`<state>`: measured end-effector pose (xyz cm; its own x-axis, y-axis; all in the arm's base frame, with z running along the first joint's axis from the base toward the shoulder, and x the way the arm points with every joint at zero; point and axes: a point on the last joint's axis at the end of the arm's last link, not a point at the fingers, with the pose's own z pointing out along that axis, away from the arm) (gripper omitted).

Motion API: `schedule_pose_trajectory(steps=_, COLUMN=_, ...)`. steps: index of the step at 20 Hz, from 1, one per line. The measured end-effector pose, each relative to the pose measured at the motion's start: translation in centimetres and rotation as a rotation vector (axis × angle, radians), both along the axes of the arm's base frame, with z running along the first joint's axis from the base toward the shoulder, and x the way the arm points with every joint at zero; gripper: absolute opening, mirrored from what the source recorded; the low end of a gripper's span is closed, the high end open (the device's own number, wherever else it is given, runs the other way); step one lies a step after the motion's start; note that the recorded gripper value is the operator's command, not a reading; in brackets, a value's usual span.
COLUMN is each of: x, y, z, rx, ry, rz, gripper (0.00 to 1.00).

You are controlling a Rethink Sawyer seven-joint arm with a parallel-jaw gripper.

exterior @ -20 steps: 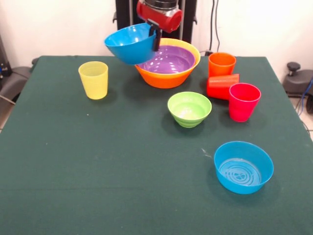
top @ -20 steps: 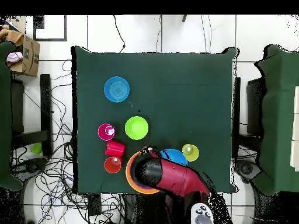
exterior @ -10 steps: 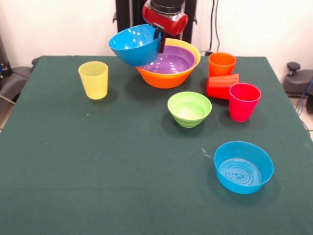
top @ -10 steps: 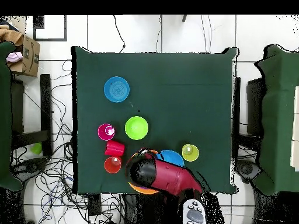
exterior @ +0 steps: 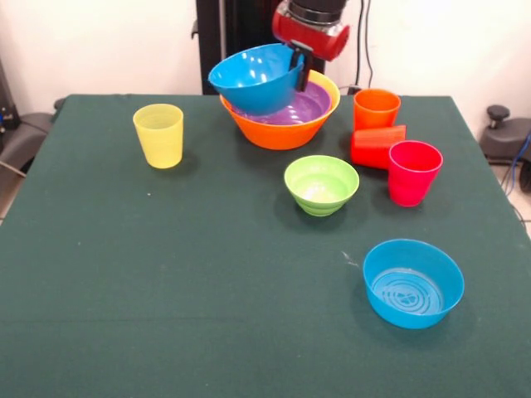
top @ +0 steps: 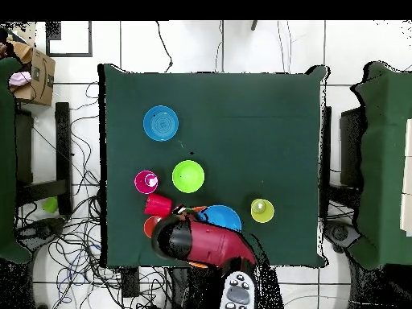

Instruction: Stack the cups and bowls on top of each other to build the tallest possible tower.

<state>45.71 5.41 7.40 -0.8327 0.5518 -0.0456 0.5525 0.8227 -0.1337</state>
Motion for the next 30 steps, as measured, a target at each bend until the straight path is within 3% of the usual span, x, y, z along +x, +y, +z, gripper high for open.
schedule_pose_trajectory(steps=7, x=-0.5, y=1.7, z=-0.7, rx=-0.014, ry=0.001, rz=0.004, gripper=0.0)
schedule_pose_trajectory(steps=17, x=-1.4, y=1.6, z=-2.5, rx=-0.032, ry=0.016, rz=-0.04, gripper=0.0)
schedule_pose_trajectory(steps=18, x=-1.7, y=1.5, z=-3.0, rx=-0.04, ry=0.02, rz=-0.045, gripper=1.0)
schedule_pose_trajectory(steps=30, x=-1.9, y=1.4, z=-3.1, rx=-0.043, ry=0.022, rz=-0.048, gripper=1.0)
